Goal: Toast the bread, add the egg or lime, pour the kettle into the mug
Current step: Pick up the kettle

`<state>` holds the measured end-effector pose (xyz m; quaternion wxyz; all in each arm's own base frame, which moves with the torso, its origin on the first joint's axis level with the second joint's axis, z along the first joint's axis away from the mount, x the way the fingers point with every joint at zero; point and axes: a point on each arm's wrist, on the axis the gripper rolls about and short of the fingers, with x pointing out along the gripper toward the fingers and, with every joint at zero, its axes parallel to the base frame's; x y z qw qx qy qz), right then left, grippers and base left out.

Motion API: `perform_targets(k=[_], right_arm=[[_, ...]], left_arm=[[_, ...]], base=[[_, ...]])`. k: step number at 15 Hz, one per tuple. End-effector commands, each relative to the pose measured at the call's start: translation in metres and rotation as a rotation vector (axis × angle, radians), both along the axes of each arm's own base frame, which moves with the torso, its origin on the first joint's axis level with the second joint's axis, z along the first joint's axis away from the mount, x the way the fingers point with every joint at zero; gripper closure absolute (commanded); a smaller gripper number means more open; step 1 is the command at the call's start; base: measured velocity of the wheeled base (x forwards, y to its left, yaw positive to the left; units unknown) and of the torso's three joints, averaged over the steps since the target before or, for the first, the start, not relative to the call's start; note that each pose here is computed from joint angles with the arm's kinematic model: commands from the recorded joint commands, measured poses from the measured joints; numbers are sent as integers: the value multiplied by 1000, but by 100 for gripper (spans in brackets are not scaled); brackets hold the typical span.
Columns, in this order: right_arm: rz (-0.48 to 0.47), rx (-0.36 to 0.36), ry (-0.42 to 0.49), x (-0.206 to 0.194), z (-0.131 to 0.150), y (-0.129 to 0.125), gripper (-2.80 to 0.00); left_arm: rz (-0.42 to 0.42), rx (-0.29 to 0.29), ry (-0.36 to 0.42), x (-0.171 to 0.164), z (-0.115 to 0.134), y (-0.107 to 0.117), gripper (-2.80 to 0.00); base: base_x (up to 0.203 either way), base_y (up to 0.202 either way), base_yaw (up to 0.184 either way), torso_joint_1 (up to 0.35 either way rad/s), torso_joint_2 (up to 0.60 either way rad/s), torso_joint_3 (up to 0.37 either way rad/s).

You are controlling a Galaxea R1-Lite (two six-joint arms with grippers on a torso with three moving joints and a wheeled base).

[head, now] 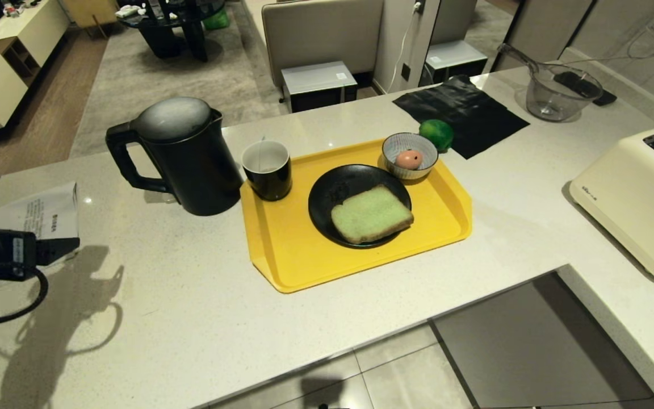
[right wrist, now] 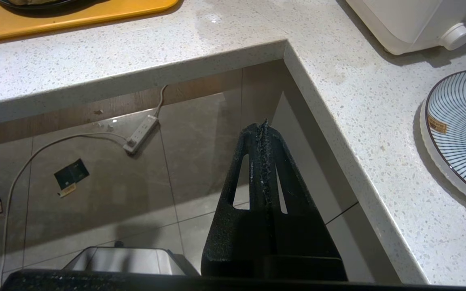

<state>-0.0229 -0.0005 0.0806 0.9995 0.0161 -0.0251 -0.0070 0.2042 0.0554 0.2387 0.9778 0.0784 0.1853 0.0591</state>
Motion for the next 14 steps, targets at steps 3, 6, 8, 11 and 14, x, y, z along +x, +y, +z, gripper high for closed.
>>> perform_targets(k=[3, 6, 8, 11, 14], right_arm=[[0, 0, 21, 2, -5, 0, 0], [0, 0, 21, 2, -5, 0, 0], [0, 0, 20, 2, -5, 0, 0], [1, 0, 21, 2, -5, 0, 0], [0, 0, 21, 2, -5, 0, 0]], left_arm=[[-75, -69, -15, 14, -21, 14, -280], [-116, -73, -102, 44, -32, 33, -280], [-143, -67, -156, 63, -37, 47, -280], [-185, -50, -227, 88, -34, 65, -280], [-250, -26, -296, 99, -26, 63, -280]], base=[[0, 0, 0, 0, 0, 0], [0, 0, 0, 0, 0, 0], [0, 0, 0, 0, 0, 0], [0, 0, 0, 0, 0, 0], [0, 0, 0, 0, 0, 0]])
